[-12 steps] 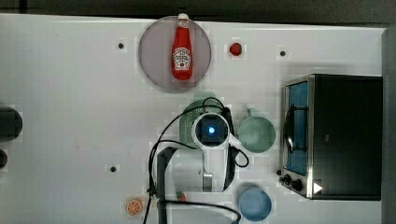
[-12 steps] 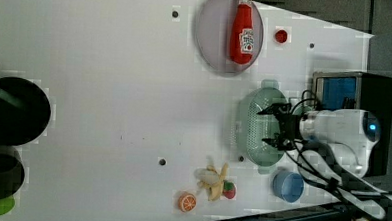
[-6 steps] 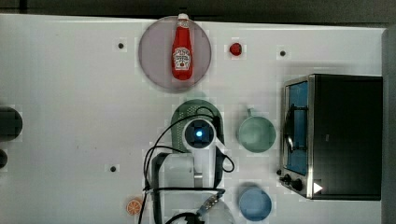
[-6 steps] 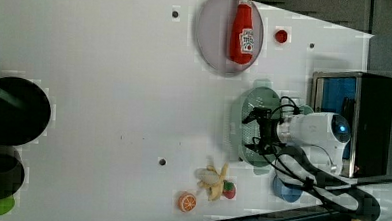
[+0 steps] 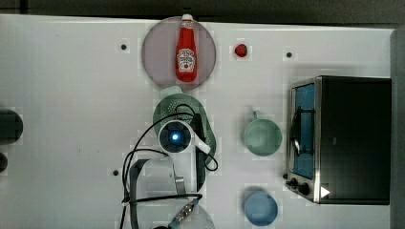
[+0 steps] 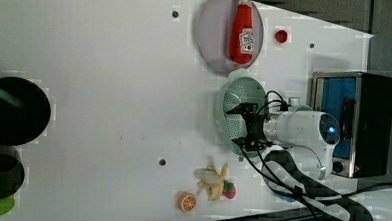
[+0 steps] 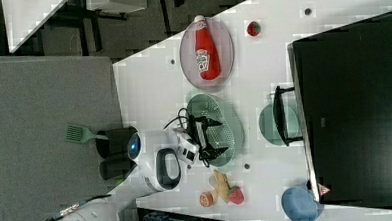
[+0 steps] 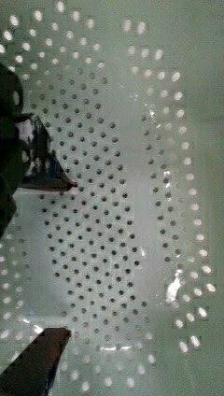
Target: Drag strainer right to left.
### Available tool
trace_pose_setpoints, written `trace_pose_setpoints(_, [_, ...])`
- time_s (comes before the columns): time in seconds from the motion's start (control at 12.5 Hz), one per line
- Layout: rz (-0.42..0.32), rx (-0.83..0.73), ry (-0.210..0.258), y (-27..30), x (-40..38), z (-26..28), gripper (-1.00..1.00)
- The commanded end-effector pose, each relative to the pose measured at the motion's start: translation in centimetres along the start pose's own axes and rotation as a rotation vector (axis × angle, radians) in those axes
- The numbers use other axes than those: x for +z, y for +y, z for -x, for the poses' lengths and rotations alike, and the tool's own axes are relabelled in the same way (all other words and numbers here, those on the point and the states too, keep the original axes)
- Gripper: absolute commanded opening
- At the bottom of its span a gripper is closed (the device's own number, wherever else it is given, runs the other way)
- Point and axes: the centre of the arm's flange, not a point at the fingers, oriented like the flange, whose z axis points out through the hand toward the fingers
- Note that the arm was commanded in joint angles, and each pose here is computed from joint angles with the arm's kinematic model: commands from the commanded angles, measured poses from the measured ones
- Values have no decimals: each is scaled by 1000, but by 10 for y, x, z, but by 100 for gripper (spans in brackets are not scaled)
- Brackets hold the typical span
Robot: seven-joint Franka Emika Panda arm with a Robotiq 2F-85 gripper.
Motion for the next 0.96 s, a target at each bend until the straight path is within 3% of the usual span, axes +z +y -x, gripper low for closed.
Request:
trace_pose_setpoints(0.08, [-6,136,-6,-4,-5,32,100])
trace_pose_setpoints(0.4, [-12,178,-13,-10,-4,85,100])
trace_pose_setpoints(0.96, [-17,121,-32,-30,1,152,100])
